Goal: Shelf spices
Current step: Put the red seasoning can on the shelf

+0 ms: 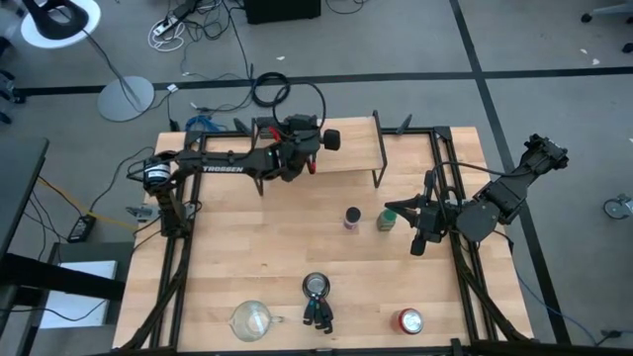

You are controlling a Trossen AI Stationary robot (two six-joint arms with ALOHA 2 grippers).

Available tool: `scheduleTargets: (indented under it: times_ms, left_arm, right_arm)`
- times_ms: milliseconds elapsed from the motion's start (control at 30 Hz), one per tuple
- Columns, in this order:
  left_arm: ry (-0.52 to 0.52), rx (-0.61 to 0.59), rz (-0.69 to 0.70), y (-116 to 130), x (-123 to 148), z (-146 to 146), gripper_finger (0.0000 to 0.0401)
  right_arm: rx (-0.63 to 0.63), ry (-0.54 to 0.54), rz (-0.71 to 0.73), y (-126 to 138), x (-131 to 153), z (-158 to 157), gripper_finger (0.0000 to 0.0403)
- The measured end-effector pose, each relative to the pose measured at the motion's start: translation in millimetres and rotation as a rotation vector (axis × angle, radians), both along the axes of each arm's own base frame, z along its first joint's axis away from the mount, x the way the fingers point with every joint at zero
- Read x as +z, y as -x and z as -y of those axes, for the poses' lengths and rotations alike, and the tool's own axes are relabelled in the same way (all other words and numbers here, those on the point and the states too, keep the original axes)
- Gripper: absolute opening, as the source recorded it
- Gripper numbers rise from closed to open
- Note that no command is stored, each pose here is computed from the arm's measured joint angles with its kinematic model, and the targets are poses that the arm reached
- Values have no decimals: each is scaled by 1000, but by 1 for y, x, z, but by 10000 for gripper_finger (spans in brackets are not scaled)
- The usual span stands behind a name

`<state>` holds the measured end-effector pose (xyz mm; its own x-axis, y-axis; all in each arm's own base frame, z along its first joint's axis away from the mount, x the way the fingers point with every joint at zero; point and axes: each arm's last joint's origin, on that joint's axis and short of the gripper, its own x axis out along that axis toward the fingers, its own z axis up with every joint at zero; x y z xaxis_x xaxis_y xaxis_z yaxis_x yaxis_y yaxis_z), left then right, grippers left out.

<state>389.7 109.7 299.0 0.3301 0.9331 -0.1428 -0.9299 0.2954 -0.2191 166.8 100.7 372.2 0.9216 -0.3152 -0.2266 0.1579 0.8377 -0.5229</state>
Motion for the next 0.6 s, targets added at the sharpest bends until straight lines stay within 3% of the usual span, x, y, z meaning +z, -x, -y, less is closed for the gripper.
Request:
scheduleTargets:
  times_ms: [600]
  left_arm:
    - [49,44,-63,6,-11,-5,0]
  right_arm:
    - [0,0,0,0,0,0,4]
